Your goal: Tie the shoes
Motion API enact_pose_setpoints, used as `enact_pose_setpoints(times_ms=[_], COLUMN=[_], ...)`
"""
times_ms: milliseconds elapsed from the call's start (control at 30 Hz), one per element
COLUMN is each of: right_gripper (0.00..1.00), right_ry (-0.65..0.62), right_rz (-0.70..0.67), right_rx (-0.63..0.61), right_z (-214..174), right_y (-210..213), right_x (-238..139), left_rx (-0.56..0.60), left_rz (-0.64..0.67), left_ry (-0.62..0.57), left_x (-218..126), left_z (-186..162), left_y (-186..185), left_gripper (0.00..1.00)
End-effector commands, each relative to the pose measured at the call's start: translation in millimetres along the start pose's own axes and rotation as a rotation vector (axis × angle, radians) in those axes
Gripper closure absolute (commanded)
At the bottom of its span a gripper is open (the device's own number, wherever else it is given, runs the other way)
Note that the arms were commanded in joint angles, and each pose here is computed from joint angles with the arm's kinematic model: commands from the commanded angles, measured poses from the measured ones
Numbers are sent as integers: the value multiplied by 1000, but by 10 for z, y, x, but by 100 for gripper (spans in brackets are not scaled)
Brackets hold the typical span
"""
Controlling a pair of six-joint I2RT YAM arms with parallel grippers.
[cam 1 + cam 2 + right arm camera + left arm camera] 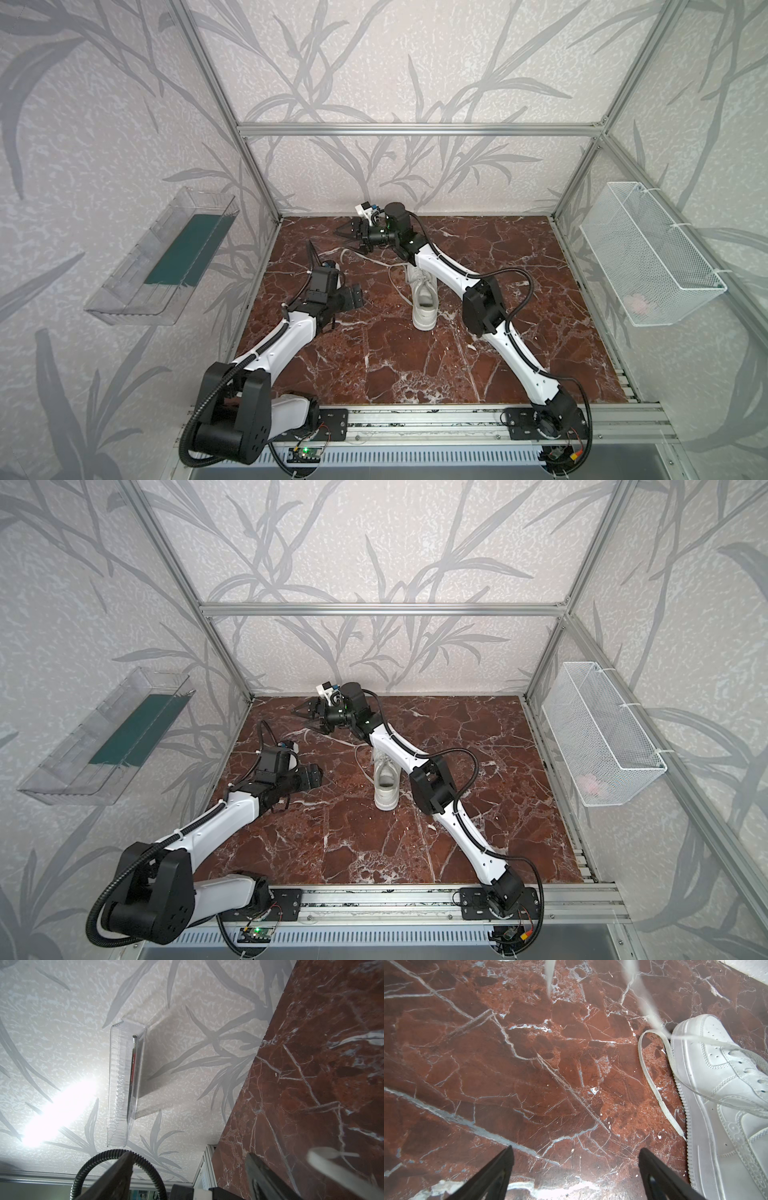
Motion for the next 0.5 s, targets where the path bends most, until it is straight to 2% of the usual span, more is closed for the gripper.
enact_pose_setpoints(times_ms=[0,67,233,333,400,467], right_gripper=[17,17,18,18,18,18], right_ry=[9,8,1,-34,-65,-102], right_rz=[14,0,-2,-21,-43,-95], right_rx=[-51,-47,-66,-73,-83,-96], right_z=[-19,-36,-30,32,70,105], right_y=[253,226,303,349,378,387], right_x=[-71,-83,-151,-302,-450,-663], left_rx=[-27,11,9,39,42,84], left_rz=[-20,-34,-92,-153,-149,-126], left_ry=[-83,-119,-154,-109,-71,-35], left_x=[-92,-139,-203,-141,-71,6], left_z=[109,179,351,381,362,328], left_y=[24,38,31,-60,-96,-159], left_gripper=[7,8,8,12,19,21])
Point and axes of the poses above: each gripper's point midway between its finger pads, its own x axis out along the fingers, its own y axis along the line the jaws close on, z = x × y, the point moved 7 cm from there along -x, back along the fingers, and after that the axes turned 5 degrees about x, right-handed, at the moved point
